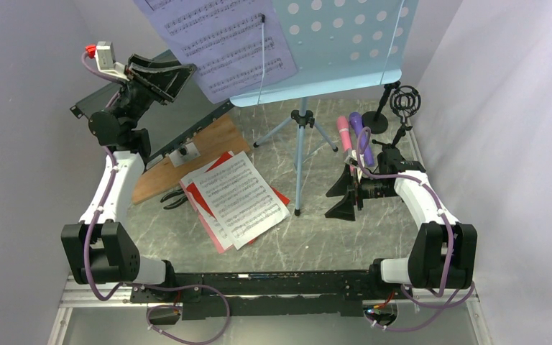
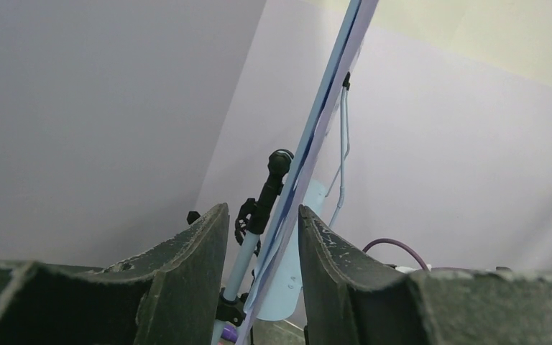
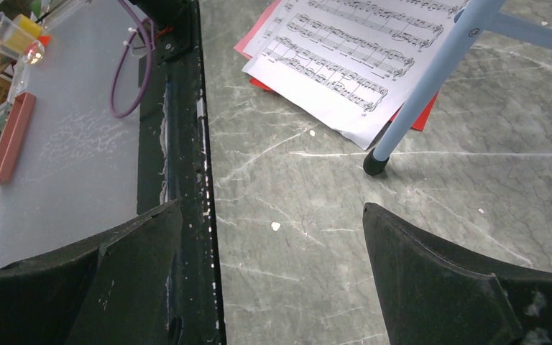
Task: Pack up the instrument practice props
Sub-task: Pick up the sheet music from the music stand.
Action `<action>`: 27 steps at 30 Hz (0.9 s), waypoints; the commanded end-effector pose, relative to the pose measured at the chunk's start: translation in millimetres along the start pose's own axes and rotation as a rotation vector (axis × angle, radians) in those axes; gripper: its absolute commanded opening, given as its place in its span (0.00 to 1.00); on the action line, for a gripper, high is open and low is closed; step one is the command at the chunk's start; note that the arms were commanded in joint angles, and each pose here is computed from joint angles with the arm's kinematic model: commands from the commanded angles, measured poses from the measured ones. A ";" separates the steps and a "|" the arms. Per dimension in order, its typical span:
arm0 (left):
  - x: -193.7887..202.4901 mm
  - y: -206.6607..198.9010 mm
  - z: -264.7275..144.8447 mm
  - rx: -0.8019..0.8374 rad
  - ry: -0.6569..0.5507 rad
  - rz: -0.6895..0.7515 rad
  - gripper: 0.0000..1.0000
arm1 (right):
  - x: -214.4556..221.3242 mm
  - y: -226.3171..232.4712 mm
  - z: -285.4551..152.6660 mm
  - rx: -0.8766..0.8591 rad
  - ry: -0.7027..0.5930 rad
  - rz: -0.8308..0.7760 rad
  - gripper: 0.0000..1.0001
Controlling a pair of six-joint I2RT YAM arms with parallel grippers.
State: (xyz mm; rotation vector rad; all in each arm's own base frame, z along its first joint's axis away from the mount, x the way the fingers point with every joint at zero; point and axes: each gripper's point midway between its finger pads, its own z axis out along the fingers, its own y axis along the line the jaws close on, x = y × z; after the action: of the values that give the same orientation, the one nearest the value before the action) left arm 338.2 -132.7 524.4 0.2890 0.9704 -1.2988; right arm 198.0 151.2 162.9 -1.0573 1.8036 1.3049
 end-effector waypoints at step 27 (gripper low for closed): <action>-22.1 -47.3 8.5 0.018 -0.030 0.216 0.00 | -12.0 -2.4 -1.5 0.000 -0.010 -0.068 0.99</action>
State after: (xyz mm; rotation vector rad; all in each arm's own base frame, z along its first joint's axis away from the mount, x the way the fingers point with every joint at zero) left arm 328.1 -143.2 538.2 0.3546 0.9605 -1.2403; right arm 198.2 151.0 162.4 -1.0589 1.8046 1.3039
